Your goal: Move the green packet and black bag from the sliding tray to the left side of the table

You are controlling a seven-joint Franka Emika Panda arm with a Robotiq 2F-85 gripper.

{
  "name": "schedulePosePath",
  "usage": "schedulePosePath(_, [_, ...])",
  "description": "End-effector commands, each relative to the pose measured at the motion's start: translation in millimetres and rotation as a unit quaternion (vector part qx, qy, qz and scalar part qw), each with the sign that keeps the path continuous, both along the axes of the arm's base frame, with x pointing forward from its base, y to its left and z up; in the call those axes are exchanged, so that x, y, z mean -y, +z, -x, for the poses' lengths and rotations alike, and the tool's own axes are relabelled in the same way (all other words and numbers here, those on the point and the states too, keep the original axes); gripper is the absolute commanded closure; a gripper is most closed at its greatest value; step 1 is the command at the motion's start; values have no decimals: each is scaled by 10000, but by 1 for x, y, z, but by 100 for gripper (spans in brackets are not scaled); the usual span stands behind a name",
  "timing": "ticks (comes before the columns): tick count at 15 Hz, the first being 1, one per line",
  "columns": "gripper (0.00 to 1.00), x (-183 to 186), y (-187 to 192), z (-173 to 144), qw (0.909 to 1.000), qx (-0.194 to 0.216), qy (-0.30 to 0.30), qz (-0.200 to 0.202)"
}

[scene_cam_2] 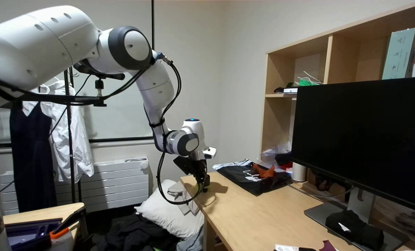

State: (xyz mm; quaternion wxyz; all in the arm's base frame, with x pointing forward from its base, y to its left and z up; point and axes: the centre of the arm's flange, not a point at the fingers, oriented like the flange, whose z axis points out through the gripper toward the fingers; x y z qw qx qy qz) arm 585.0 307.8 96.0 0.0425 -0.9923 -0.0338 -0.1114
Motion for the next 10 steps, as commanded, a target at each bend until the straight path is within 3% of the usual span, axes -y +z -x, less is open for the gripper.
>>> schedulePosePath(1, [10,-3,9,-1,9999,93,-98,-71])
schedulePosePath(2, [3,-2,14,-1,9998,106,-131,-95])
schedulePosePath(4, [0,2,30,-3,9992,181,-310,-192])
schedulePosePath(6, [0,11,52,-9,9972,326,-590,-333])
schedulePosePath(10, [0,51,99,-25,9849,687,-1497,-539])
